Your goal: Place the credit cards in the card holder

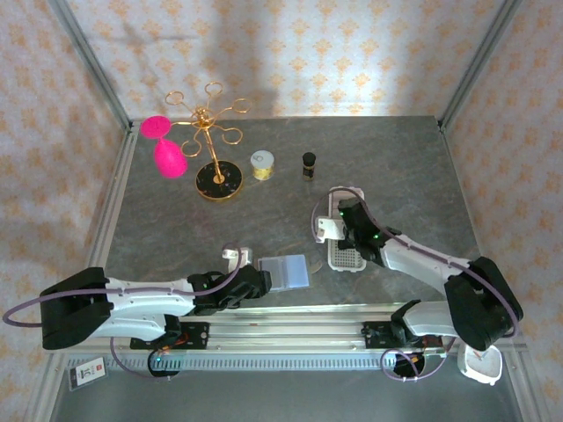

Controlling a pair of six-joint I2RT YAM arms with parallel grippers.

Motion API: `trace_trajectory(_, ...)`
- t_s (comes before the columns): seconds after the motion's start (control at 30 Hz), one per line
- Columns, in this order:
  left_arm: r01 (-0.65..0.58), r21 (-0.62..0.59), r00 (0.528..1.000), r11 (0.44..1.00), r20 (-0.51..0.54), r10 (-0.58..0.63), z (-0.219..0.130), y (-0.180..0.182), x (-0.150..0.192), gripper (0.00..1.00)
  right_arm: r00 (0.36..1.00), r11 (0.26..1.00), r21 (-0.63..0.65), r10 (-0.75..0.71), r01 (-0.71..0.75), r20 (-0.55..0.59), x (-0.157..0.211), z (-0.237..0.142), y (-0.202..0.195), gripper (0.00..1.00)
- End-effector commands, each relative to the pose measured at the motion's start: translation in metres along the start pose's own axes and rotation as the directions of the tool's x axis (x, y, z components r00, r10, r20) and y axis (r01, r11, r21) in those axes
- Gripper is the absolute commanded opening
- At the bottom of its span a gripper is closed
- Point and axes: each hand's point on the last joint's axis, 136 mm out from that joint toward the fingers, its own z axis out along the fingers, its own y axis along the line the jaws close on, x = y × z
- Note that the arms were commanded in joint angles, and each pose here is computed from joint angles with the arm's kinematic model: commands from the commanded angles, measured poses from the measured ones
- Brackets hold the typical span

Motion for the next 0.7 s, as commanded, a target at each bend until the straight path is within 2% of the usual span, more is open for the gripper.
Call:
trace_trajectory(0.0,0.009,0.056,0.999,0.998,-0.032,-0.007,0.0033,-0.0108,0.0070,0.60,1.000,1.000,0.021,-0.010,0.010,-0.003,-0.0025,0.0018,-0.0137,0.82)
trace_trajectory(0.4,0.014,0.050,0.999,0.999,-0.045,-0.012,0.0049,-0.0072,0.0110,0.53,1.000,1.000,-0.002,-0.026,0.026,-0.003,0.0006,-0.0043,-0.0066,0.43)
trace_trajectory(0.67,0.027,0.052,0.999,0.998,-0.041,-0.025,0.0034,-0.0053,0.0107,0.51,1.000,0.999,-0.018,-0.031,0.031,0.000,0.0006,-0.0066,-0.0043,0.28)
